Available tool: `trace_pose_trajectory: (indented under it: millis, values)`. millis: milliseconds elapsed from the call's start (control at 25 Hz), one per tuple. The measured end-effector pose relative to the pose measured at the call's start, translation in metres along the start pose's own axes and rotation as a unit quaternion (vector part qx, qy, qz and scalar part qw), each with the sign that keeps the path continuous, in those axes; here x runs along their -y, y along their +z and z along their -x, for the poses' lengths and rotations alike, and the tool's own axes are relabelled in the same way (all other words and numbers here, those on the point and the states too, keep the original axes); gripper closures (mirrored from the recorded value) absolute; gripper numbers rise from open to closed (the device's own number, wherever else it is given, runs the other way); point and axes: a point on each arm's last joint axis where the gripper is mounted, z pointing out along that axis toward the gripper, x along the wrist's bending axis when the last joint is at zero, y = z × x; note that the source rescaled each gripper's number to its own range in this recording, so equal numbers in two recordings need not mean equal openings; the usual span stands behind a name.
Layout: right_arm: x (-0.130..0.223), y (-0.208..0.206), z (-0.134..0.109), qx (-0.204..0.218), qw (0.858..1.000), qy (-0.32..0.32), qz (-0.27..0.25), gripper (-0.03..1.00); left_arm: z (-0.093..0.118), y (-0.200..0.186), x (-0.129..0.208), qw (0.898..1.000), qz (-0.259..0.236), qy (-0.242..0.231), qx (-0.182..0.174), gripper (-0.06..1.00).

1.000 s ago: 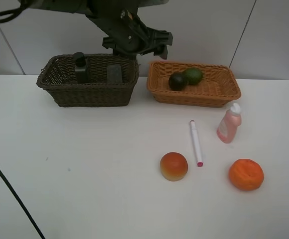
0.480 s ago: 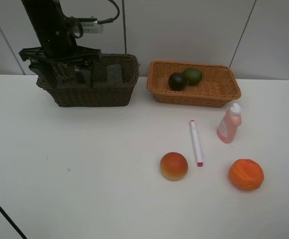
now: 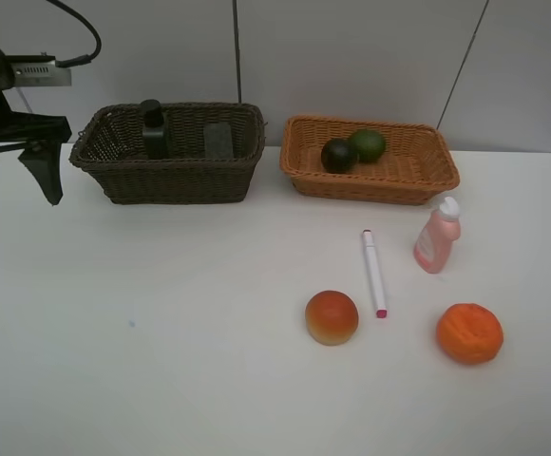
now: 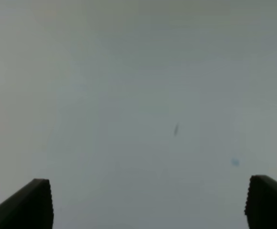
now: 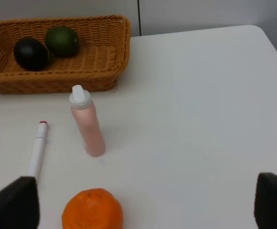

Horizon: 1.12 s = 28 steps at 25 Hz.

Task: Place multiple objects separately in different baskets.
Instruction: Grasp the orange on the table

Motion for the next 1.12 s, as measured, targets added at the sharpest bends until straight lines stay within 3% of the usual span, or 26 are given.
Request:
trace_pose_trajectory:
  millis: [240, 400, 480, 640, 920, 1000, 1120]
  values:
    - [0.000, 0.000, 0.000, 0.000, 1.000, 0.000, 0.000, -0.03, -0.022, -0.021, 0.112, 0.998, 0.043, 0.020, 0.030, -0.04]
    - [0.000, 0.000, 0.000, 0.000, 1.000, 0.000, 0.000, -0.03, -0.037, -0.028, 0.182, 0.987, 0.140, 0.063, 0.050, -0.04]
    - [0.000, 0.000, 0.000, 0.000, 1.000, 0.000, 0.000, -0.03, -0.044, -0.031, 0.214, 0.973, 0.206, 0.092, 0.055, -0.04]
    - [0.000, 0.000, 0.000, 0.000, 1.000, 0.000, 0.000, -0.03, -0.056, -0.027, 0.267, 0.933, 0.327, 0.137, 0.055, -0.04]
    - [0.000, 0.000, 0.000, 0.000, 1.000, 0.000, 0.000, -0.03, -0.069, -0.009, 0.322, 0.869, 0.470, 0.143, 0.062, -0.04]
    - [0.000, 0.000, 0.000, 0.000, 1.000, 0.000, 0.000, -0.03, -0.070, -0.008, 0.328, 0.859, 0.488, 0.142, 0.064, -0.04]
    - [0.000, 0.000, 0.000, 0.000, 1.000, 0.000, 0.000, -0.03, -0.070, -0.008, 0.329, 0.857, 0.491, 0.142, 0.067, -0.04]
